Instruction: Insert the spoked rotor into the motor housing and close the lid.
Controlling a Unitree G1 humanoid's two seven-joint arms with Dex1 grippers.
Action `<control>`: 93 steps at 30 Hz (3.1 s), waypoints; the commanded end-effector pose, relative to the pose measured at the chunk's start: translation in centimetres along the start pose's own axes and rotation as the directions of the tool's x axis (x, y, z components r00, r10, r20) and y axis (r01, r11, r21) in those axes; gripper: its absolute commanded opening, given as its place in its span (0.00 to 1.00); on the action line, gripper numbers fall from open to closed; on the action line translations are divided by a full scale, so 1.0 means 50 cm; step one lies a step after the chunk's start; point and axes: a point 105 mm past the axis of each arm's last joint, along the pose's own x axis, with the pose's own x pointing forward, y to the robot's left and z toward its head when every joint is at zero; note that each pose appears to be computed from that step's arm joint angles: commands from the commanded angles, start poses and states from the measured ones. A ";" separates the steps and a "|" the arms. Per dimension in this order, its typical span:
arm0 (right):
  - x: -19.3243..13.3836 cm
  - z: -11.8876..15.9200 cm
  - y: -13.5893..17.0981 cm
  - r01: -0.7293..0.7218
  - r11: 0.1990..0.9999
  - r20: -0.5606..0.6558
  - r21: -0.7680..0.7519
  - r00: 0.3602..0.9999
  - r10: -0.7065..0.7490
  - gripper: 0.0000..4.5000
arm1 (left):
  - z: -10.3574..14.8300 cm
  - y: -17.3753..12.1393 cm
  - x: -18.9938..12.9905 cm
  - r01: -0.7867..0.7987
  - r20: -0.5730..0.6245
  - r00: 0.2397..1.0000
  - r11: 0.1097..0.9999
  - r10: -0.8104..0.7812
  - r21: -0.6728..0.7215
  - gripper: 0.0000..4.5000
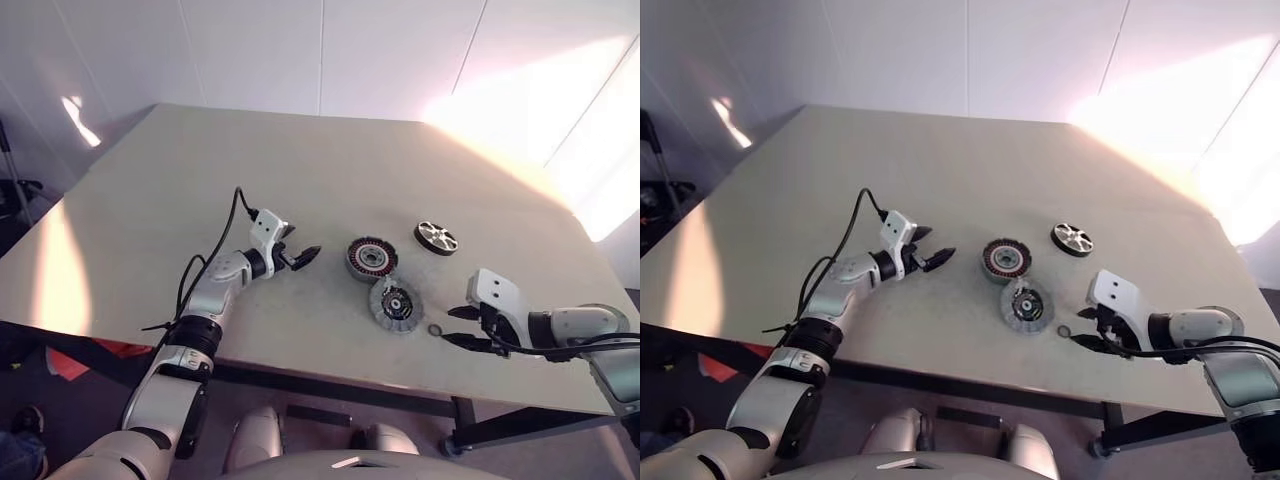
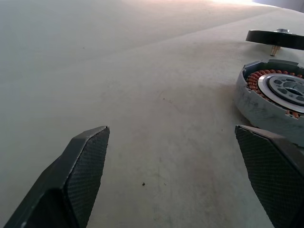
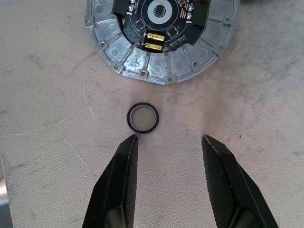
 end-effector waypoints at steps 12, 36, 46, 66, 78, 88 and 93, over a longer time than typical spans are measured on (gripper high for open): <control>0.030 0.049 0.053 -0.110 0.993 0.067 -0.037 0.991 0.113 0.53 | 0.030 0.014 -0.003 -0.020 0.046 0.999 0.999 0.018 0.037 1.00; -0.032 0.088 -0.110 0.193 0.976 0.048 -0.101 0.981 -0.189 0.13 | 0.031 0.014 0.002 -0.024 0.044 0.999 0.999 0.022 0.044 1.00; 0.061 0.257 -0.114 0.165 0.970 0.261 -0.180 0.958 -0.114 0.13 | 0.037 0.018 0.003 -0.034 0.051 0.998 0.998 0.031 0.053 1.00; 0.150 0.266 -0.158 0.156 0.969 0.239 -0.193 0.965 -0.108 0.13 | 0.040 0.038 -0.019 -0.089 0.064 0.994 0.994 0.085 0.063 1.00; 0.165 0.258 -0.134 0.115 0.970 0.221 -0.215 0.973 -0.066 0.13 | 0.039 0.037 -0.018 -0.091 0.066 0.994 0.994 0.087 0.057 1.00; 0.165 0.242 -0.122 0.092 0.971 0.196 -0.221 0.979 -0.048 0.13 | 0.037 0.037 -0.018 -0.091 0.063 0.994 0.994 0.088 0.056 1.00; 0.163 0.247 -0.118 0.079 0.972 0.210 -0.223 0.977 -0.031 0.35 | 0.037 0.037 -0.017 -0.092 0.063 0.994 0.994 0.088 0.056 1.00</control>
